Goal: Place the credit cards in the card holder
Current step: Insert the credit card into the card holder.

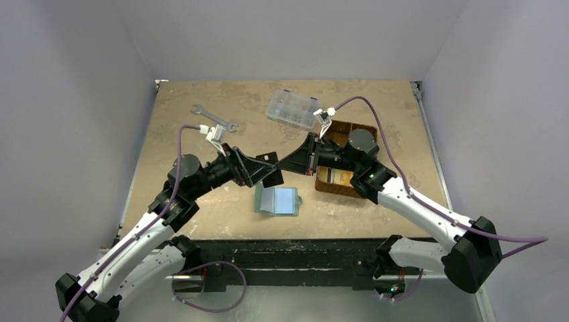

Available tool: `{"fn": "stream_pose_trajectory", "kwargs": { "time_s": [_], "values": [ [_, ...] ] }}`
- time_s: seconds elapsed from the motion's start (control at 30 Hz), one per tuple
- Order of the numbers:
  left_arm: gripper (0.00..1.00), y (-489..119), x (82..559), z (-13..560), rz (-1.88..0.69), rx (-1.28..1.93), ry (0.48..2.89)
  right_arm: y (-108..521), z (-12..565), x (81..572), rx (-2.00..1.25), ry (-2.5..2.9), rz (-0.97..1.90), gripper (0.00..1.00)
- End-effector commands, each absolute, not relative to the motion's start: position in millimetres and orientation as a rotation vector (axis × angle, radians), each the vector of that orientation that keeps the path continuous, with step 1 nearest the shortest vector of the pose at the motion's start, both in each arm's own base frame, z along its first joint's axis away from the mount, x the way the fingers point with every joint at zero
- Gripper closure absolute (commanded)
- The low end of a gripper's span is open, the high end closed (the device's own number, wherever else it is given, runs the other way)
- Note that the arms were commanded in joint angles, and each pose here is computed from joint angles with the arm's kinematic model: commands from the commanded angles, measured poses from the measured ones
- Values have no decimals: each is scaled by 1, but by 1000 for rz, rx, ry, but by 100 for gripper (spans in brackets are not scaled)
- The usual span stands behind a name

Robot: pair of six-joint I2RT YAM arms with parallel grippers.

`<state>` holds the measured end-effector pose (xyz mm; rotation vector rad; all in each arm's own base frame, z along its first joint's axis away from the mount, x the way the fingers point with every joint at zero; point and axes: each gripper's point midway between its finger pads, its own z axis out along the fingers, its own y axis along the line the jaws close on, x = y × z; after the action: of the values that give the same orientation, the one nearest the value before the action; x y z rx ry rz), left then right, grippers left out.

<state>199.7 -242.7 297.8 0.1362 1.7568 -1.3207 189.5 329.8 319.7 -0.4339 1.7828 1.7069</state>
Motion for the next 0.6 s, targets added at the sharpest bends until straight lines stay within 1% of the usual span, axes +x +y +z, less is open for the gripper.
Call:
{"fn": "stream_pose_trajectory", "kwargs": {
  "time_s": [0.0,0.07,0.1,0.17,0.23,0.3,0.37,0.43,0.57],
  "values": [
    [29,-250,194,331,-1443,167,1602,331,346,184,-440,1664,1799,100],
    [35,-251,191,334,-1467,176,1581,331,347,184,-425,1655,1807,100],
    [37,-251,190,336,-1473,179,1570,330,347,183,-421,1651,1812,100],
    [37,-249,187,339,-1480,186,1557,327,349,184,-377,1645,1823,100],
    [33,-248,183,339,-1489,189,1552,324,350,186,-353,1634,1804,100],
    [32,-246,180,339,-1500,182,1544,322,352,187,-342,1620,1798,100],
    [33,-244,177,340,-1508,176,1532,322,354,187,-339,1617,1796,100],
    [40,-243,176,342,-1522,170,1515,322,355,186,-352,1609,1803,100],
    [63,-247,176,341,-1542,182,1517,322,355,183,-355,1600,1825,100]
  ]
}}
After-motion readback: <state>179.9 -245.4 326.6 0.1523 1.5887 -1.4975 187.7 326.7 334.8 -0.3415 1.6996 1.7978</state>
